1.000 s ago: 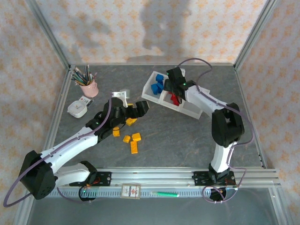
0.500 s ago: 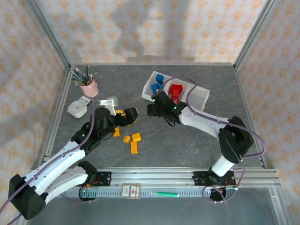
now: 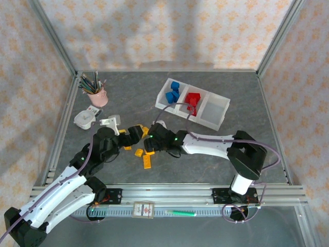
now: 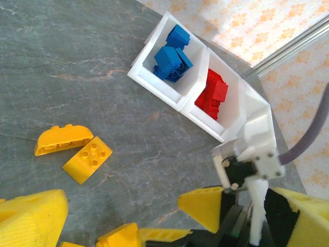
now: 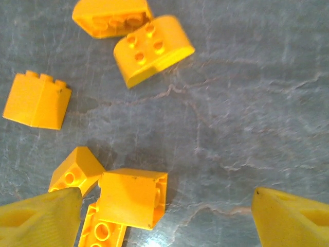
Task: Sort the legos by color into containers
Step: Pick up the lego from the bottom-center of the table.
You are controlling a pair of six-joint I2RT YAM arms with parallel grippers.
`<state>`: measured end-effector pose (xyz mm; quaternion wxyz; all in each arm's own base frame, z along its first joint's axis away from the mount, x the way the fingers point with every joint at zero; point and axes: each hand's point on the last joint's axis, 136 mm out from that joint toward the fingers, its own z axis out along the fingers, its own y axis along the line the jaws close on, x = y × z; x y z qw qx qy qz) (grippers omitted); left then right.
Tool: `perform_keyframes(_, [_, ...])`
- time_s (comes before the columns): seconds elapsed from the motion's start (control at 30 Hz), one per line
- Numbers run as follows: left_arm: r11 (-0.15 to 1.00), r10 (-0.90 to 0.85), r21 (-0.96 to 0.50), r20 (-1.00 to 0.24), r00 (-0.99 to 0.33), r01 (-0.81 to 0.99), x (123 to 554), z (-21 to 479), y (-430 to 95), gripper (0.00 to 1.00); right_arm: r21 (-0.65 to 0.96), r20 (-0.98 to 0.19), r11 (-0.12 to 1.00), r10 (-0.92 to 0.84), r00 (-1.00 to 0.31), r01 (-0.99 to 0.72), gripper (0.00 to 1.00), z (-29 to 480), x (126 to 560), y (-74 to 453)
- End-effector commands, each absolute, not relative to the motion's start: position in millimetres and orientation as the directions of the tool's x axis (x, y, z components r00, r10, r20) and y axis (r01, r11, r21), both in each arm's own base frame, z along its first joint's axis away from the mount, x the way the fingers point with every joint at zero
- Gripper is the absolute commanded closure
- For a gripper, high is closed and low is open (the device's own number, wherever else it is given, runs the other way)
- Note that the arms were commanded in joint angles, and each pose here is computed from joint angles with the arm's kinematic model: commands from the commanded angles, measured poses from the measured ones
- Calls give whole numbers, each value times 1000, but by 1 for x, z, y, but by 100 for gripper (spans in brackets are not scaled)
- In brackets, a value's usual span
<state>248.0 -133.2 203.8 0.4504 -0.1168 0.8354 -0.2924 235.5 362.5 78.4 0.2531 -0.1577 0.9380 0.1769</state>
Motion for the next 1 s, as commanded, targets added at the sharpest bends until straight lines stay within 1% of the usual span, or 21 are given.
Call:
perform_keyframes(0.0, [811,-480,-585,-671,-565,6,244,192,-121,1,259,-507,901,-181,-843,-349,15,67,232,371])
perform_keyframes(0.2, [810,-487,-586,-673,-557,1,242,193,-117,1,256,-495,887,-221,-840,-384,15,54,224,390])
perform_keyframes(0.4, [817,-484,-577,-680,-551,-6,241,194,-114,1,246,-481,891,-231,-846,-383,21,42,227,397])
perform_keyframes(0.6, [817,-483,-577,-680,-551,-4,241,194,-114,1,200,-486,909,-233,-842,-367,32,35,233,395])
perform_keyframes(0.77, [815,-485,-580,-681,-548,0,242,195,-115,1,189,-483,914,-233,-844,-360,45,32,234,393])
perform_keyframes(0.9, [813,-483,-582,-678,-554,4,242,194,-117,1,195,-491,916,-219,-843,-351,56,37,235,392])
perform_keyframes(0.97, [814,-482,-581,-679,-554,5,242,195,-117,1,203,-498,916,-207,-842,-345,60,43,235,390])
